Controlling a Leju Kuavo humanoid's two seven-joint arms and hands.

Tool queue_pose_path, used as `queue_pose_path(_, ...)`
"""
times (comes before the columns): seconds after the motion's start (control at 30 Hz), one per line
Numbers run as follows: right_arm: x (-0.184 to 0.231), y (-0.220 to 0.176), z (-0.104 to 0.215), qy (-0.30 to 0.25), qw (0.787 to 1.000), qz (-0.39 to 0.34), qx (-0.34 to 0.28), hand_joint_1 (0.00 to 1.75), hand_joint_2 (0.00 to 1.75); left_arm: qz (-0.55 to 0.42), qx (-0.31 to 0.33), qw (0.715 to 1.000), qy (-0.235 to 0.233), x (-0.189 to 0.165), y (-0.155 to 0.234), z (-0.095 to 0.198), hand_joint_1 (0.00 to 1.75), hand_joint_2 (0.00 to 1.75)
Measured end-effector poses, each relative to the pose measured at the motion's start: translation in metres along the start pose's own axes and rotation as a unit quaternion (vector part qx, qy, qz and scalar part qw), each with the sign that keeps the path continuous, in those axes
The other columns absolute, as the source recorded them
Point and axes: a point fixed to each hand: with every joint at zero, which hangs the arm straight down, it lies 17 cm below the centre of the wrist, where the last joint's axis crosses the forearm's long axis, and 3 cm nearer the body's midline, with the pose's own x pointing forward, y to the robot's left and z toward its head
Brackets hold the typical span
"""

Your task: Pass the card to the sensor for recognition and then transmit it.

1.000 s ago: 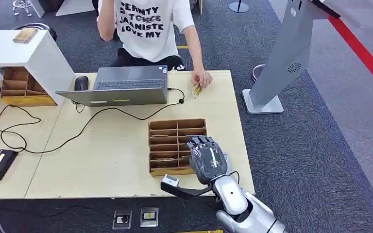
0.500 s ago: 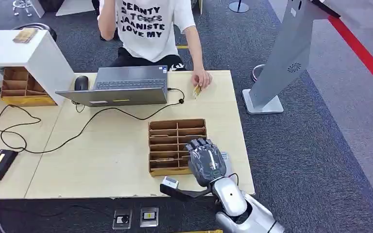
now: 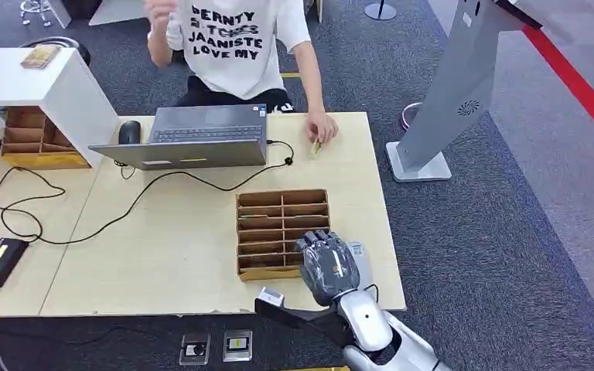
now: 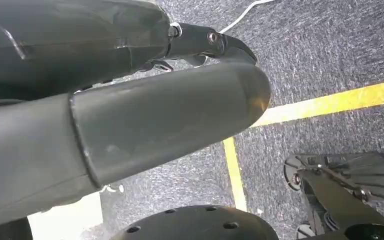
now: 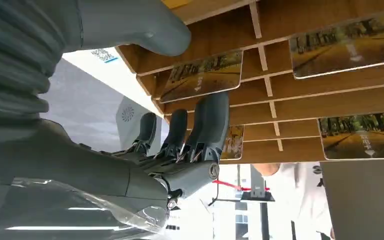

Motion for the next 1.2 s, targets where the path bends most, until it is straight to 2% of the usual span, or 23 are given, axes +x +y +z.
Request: queue_pose_path(1.2, 0.001, -0.0021, 0.0012, 0.0, 1.0, -0.002, -0.002, 0.84, 1.75, 0.0, 0.002, 1.0, 0.0, -0.0004, 0.0028, -0.0006, 0.0, 0.0)
